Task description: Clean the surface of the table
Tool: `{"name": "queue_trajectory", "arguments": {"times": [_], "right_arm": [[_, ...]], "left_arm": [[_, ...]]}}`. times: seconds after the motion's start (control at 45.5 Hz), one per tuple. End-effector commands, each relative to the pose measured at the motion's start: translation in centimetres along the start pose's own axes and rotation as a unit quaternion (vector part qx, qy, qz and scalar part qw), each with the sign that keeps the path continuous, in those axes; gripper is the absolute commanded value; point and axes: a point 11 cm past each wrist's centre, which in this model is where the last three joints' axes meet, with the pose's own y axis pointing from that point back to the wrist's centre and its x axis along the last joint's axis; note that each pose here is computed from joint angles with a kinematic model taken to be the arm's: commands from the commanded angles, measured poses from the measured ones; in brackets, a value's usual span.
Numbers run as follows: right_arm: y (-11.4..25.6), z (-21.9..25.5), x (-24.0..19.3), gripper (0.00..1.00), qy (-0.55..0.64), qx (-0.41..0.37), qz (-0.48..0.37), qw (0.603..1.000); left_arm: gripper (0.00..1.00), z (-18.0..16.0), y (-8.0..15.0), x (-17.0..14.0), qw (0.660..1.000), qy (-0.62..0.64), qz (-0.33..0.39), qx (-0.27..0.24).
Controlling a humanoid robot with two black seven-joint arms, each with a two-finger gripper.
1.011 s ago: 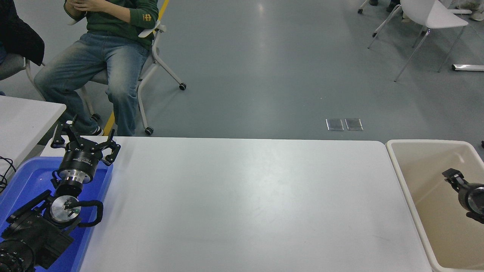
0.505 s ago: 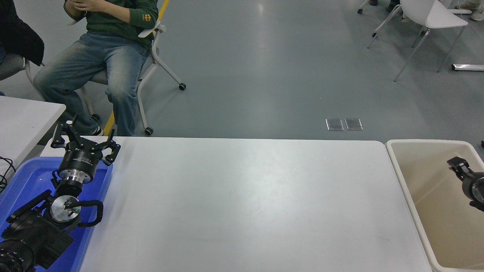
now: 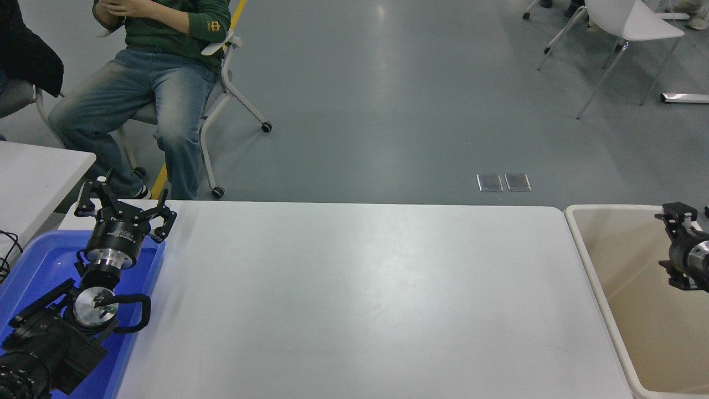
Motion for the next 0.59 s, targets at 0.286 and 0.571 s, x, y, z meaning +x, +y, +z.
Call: {"name": "queue_trajectory", "arguments": {"times": [0.286, 0.571], "right_arm": [[1.0, -4.5, -9.9, 1.00, -0.209, 0.114, -0.145, 0.961], [0.9, -3.1, -14.2, 1.00, -0.238, 0.133, -0.171, 0.947]], "left_arm": [[1.00, 0.0, 0.0, 0.0, 1.000, 0.000, 0.000, 0.001], [1.00, 0.0, 0.0, 0.0, 1.000, 0.000, 0.000, 0.000]]}}
